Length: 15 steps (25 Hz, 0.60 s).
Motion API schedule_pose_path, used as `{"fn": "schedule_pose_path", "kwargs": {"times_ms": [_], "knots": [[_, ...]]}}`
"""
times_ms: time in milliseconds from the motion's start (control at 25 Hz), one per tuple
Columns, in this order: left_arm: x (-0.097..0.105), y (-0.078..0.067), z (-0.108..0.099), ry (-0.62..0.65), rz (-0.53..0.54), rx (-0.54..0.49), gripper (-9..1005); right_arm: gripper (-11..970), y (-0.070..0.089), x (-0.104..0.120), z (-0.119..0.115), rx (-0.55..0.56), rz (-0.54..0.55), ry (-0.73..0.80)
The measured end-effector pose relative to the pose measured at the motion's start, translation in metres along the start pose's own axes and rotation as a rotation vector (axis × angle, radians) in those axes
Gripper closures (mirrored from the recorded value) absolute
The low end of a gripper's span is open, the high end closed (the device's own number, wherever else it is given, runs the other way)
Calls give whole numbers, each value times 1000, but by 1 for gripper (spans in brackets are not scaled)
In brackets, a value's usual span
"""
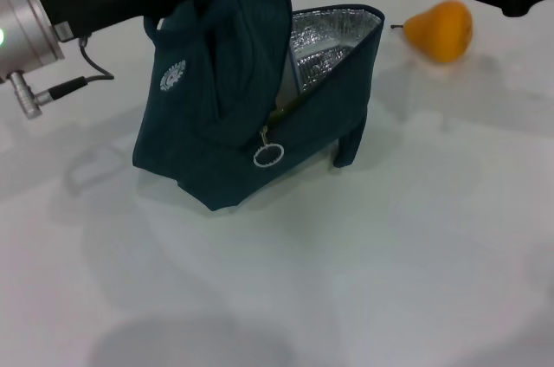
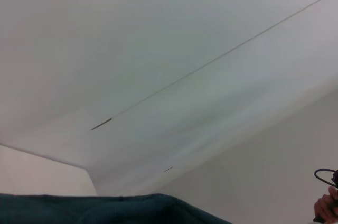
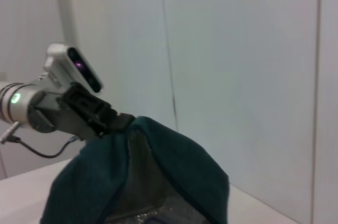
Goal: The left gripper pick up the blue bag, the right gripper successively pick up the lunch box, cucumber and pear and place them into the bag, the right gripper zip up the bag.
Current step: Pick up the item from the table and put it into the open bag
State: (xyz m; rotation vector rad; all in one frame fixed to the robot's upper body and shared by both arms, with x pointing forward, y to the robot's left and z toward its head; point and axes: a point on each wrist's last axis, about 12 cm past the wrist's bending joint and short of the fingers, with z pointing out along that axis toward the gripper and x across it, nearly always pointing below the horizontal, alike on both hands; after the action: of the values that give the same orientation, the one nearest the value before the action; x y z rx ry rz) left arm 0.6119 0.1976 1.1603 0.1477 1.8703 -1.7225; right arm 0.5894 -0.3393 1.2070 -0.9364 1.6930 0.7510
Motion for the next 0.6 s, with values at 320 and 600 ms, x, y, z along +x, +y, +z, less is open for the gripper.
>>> {"fn": "schedule_pose_path", "kwargs": {"times_ms": [320,600], "knots": [[4,1,1,9,-3,0,944,874,2,24,-22,92,81,-27],[5,1,5,20,9,3,944,711,2,45,-40,202,135,-48]]}}
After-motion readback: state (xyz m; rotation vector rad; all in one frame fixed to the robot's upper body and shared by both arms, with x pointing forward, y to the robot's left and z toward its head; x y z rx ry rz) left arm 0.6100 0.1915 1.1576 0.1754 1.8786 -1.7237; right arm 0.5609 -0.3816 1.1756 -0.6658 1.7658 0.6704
